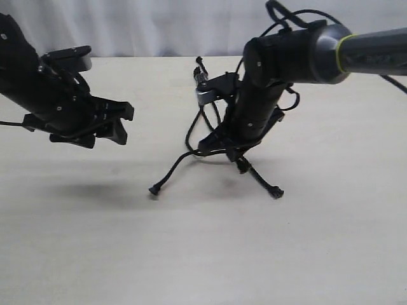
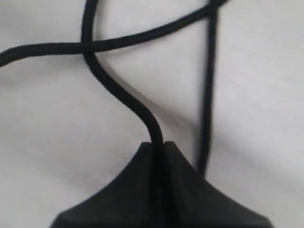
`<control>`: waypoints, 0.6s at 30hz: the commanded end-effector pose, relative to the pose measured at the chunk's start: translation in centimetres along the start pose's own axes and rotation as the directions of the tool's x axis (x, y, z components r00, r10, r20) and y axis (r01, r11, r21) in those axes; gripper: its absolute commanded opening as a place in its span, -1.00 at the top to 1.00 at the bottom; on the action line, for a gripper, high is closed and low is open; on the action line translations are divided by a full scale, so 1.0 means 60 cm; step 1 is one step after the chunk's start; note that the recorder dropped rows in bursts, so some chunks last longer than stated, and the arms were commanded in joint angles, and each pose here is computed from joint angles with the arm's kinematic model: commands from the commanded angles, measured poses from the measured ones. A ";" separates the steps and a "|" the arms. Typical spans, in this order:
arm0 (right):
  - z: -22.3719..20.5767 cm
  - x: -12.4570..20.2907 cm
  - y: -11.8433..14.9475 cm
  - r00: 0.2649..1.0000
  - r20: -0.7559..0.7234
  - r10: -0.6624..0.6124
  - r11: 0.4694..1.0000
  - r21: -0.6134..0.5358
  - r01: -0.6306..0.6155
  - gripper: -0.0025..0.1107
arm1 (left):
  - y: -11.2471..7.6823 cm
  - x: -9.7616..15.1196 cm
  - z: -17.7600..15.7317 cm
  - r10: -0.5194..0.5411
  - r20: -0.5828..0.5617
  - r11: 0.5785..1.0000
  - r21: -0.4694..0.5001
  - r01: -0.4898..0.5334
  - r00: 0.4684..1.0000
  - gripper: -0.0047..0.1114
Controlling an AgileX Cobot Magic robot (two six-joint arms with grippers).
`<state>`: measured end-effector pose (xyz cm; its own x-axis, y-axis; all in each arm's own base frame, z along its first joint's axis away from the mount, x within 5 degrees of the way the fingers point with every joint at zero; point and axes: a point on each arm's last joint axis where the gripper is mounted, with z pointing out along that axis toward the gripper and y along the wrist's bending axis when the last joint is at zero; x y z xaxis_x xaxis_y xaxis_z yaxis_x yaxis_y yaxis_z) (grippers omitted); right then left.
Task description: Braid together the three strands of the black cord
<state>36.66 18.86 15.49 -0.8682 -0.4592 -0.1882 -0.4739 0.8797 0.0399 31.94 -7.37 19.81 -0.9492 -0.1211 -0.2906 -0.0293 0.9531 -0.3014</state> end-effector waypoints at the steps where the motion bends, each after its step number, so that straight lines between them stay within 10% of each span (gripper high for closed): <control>1: 0.005 0.013 -0.064 0.999 -0.006 0.048 0.999 0.021 -0.048 0.88 | -0.033 -0.004 0.008 -0.003 0.083 1.000 0.028 0.000 0.997 -0.09; 10: 0.036 0.036 -0.135 0.990 -0.019 0.142 0.988 -0.052 -0.143 0.88 | -0.075 0.025 0.102 0.004 -0.006 0.999 0.046 -0.004 1.000 -0.09; 18: 0.068 0.057 -0.105 0.979 -0.137 0.149 0.955 -0.239 -0.178 0.88 | -0.093 0.038 0.126 0.036 -0.019 0.998 0.058 -0.035 0.999 -0.09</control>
<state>38.20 11.77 11.38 -0.9442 -0.3181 -0.0854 -0.3293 0.9173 0.2240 32.28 -14.73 13.93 -0.9590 -0.0792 -0.2721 0.0164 0.9431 -0.3322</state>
